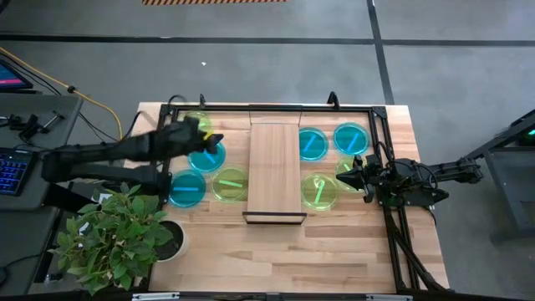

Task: Place and stack plates onto a shelf
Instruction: Put the blue plate on the shelf

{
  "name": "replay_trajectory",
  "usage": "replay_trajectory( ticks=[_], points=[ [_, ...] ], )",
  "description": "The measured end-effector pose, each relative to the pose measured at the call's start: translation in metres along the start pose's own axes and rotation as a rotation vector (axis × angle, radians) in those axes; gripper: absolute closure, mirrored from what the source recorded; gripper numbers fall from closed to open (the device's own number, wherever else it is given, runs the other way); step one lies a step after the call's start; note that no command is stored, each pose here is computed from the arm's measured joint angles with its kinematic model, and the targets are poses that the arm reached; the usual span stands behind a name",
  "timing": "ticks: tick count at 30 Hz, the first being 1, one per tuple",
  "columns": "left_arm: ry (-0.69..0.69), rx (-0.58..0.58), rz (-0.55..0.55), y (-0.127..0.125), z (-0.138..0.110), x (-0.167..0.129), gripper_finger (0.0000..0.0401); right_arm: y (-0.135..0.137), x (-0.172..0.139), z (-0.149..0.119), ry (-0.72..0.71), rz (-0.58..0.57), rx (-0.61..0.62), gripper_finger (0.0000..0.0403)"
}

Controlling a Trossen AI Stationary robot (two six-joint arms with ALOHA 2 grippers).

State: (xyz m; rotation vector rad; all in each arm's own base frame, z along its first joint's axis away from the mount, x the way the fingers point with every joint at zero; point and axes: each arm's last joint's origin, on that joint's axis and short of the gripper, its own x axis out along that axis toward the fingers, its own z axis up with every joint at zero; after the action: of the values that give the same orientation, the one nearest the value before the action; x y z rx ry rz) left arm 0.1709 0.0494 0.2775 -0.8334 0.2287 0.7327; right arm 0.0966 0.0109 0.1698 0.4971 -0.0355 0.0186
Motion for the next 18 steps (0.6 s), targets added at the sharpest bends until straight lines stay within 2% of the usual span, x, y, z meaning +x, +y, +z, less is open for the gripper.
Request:
replay_trajectory(
  ticks=[4, 8, 12, 15, 18],
  points=[
    [0.189, 0.014, 0.256, 0.01, 0.016, 0.015, 0.038, 0.0, 0.0, 0.0, 0.0, 0.0, 0.0, 0.0402],
    [0.308, 0.031, 0.391, 0.03, 0.018, 0.035, 0.0364, 0.0, 0.0, 0.0, 0.0, 0.0, 0.0, 0.0402],
    [0.411, 0.061, 0.579, 0.05, 0.013, 0.049, 0.0337, 0.0, 0.0, 0.0, 0.0, 0.0, 0.0, 0.0402],
    [0.449, 0.079, 0.708, 0.063, 0.011, 0.058, 0.031, 0.0, 0.0, 0.0, 0.0, 0.0, 0.002, 0.0402],
    [0.484, 0.079, 0.787, 0.072, 0.01, 0.066, 0.0279, 0.0, 0.0, 0.0, 0.0, 0.0, 0.0, 0.0402]
  ],
)
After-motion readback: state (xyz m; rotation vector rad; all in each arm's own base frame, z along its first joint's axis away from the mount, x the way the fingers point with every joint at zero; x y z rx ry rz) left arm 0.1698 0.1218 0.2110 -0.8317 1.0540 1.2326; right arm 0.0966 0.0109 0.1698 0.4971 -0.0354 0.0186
